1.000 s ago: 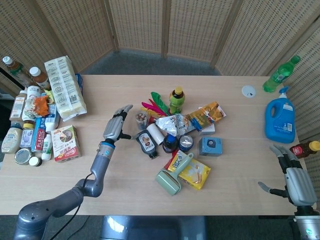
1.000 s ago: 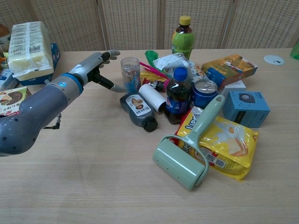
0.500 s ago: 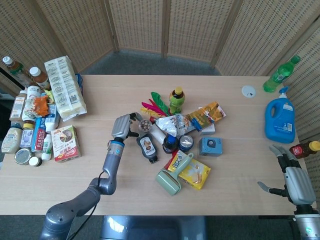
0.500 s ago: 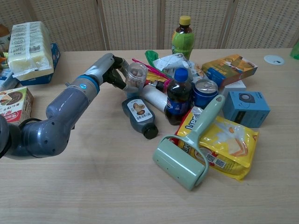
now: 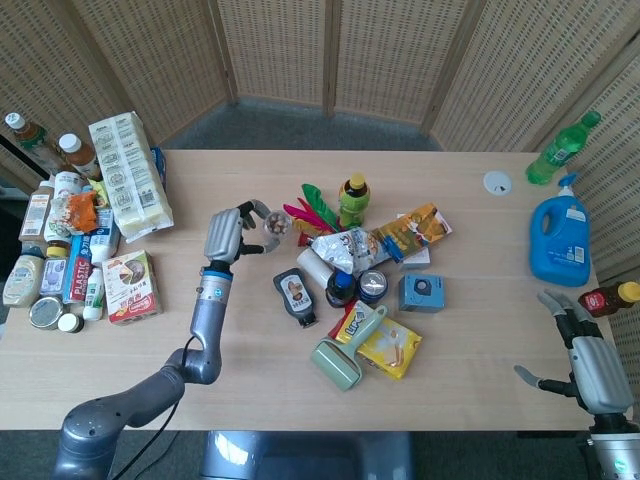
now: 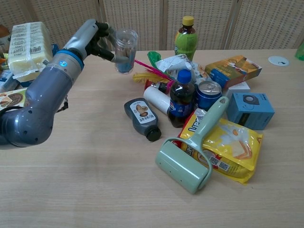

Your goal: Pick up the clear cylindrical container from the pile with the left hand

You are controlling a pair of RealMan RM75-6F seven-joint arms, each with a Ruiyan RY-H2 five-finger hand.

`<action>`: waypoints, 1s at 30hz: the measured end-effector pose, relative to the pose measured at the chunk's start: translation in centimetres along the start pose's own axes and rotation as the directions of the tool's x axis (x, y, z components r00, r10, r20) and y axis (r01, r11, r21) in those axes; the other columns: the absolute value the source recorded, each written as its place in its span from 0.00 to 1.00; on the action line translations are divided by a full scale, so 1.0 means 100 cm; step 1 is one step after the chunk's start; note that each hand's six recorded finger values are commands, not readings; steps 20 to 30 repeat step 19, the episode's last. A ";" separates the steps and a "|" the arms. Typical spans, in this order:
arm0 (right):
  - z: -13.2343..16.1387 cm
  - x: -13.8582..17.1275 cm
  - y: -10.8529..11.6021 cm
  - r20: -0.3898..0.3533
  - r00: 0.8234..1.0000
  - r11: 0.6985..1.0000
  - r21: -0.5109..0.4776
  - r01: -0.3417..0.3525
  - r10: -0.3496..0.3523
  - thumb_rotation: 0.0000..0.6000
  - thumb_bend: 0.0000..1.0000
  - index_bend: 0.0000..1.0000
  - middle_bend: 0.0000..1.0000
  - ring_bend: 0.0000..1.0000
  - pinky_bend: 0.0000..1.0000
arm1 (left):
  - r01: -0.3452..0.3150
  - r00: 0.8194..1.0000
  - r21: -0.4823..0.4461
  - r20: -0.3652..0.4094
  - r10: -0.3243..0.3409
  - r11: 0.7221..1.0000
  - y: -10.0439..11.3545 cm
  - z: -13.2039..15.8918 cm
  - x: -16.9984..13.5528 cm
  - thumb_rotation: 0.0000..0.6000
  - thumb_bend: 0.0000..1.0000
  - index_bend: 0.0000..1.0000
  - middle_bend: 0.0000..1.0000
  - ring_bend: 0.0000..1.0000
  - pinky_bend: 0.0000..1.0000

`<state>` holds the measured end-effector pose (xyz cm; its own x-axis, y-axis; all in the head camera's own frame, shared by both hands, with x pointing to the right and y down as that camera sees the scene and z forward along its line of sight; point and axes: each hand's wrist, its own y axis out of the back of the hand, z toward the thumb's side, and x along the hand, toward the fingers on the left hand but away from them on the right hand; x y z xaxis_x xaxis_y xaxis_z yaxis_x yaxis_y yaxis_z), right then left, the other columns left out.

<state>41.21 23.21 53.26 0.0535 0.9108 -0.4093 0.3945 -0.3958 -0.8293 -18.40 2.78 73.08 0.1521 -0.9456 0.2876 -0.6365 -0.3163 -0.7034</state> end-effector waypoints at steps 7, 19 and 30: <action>0.007 0.006 0.004 -0.024 1.000 1.000 -0.007 0.008 -0.008 1.00 0.00 0.00 0.00 0.00 0.00 | -0.038 0.997 -0.050 0.069 0.041 0.998 0.038 0.023 -0.010 1.00 0.07 0.81 0.65 0.57 0.51; 0.012 0.010 0.009 -0.043 0.999 1.000 -0.024 0.017 -0.018 1.00 0.00 0.00 0.00 0.00 0.00 | -0.145 0.974 -0.041 0.170 0.150 0.989 0.133 0.059 -0.045 1.00 0.08 0.82 0.65 0.57 0.51; 0.012 0.010 0.009 -0.043 0.999 1.000 -0.024 0.017 -0.018 1.00 0.00 0.00 0.00 0.00 0.00 | -0.145 0.974 -0.041 0.170 0.150 0.989 0.133 0.059 -0.045 1.00 0.08 0.82 0.65 0.57 0.51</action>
